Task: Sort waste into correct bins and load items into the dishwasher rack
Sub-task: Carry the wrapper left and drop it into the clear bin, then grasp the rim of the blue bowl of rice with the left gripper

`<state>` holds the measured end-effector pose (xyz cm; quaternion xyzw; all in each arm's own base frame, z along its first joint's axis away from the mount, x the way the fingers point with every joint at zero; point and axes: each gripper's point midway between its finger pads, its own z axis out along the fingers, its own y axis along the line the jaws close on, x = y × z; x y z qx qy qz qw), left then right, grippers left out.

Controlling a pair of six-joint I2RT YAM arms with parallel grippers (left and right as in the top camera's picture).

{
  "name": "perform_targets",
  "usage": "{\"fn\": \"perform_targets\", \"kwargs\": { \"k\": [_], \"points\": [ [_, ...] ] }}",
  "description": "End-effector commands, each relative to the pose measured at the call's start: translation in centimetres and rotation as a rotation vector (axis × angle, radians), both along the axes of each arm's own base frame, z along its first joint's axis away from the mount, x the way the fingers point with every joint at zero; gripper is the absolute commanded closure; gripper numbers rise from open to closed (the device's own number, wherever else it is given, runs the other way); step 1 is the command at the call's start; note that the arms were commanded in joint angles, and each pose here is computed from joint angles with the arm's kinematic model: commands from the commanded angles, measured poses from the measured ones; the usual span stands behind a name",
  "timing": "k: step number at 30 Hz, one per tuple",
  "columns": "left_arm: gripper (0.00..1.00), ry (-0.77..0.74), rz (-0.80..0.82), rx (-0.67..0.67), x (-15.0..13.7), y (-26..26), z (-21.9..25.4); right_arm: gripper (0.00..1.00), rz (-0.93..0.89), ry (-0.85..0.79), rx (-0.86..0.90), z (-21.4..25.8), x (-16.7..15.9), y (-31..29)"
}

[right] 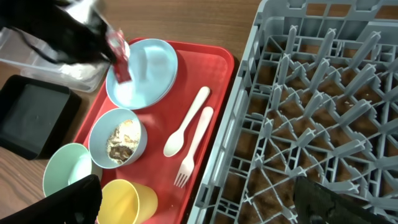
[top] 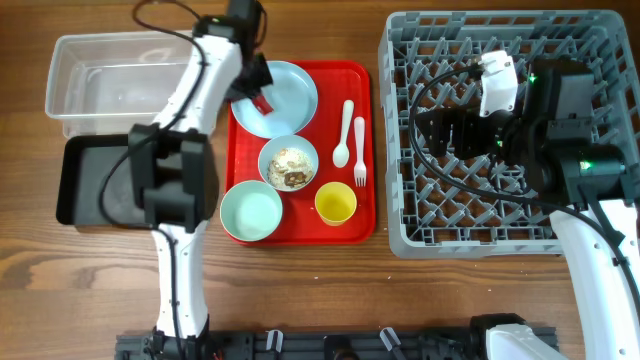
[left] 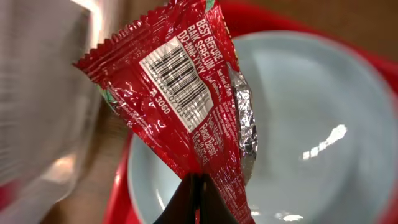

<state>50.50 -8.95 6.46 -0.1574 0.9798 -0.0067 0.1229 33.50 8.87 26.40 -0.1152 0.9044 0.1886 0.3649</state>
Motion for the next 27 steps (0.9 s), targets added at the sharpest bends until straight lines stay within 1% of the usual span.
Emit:
{"fn": "perform_targets", "kwargs": {
  "k": [1,5,10,13,16,19,20,21,22,23,24,25,26,27],
  "points": [
    [0.96,-0.143,-0.101,-0.018,0.0,-0.8,7.4,0.0,-0.007,-0.018,-0.001,0.6,0.5,-0.2],
    [0.96,-0.194,-0.099,-0.016,-0.6,-0.2,10.7,0.0,-0.007,-0.017,0.0,0.6,0.5,-0.2],
    [0.96,-0.206,-0.009,0.031,-1.6,4.5,13.0,0.0,-0.007,-0.016,-0.001,0.6,0.5,-0.2],
    [0.96,-0.2,0.078,0.038,-1.4,8.6,12.9,0.0,-0.007,-0.016,-0.001,0.6,0.5,-0.2],
    [0.96,-0.182,0.171,0.041,-1.1,12.9,11.6,0.0,-0.007,-0.016,-0.001,0.6,0.5,-0.2],
    [0.95,-0.166,0.231,0.046,-0.7,15.9,10.1,0.0,-0.007,-0.017,-0.001,0.6,0.5,-0.2],
    [0.9,-0.153,0.247,0.048,-0.7,16.8,9.3,0.0,-0.007,-0.017,-0.001,0.6,0.5,-0.2],
    [0.8,-0.148,0.254,0.048,-0.7,17.2,9.1,0.0,-0.007,-0.018,-0.001,0.6,0.5,-0.2],
    [0.67,-0.139,0.261,0.049,-0.7,17.5,8.7,0.0,-0.007,-0.018,0.0,0.6,0.5,-0.1],
    [0.45,-0.134,0.257,0.052,-0.8,17.8,8.6,0.0,-0.007,-0.019,0.0,0.6,0.6,-0.1],
    [0.32,-0.131,0.251,0.053,-0.9,17.9,8.5,0.0,-0.007,-0.02,0.0,0.6,0.6,-0.1],
    [0.22,-0.131,0.231,0.057,-0.9,17.8,8.6,0.0,-0.007,-0.022,0.0,0.7,0.6,-0.1],
    [0.15,-0.138,0.214,0.06,-0.9,17.8,9.0,0.0,-0.007,-0.024,0.0,0.7,0.6,-0.1],
    [0.12,-0.144,0.206,0.063,-0.9,17.8,9.3,0.0,-0.007,-0.024,0.0,0.7,0.6,-0.1]
  ]
}}
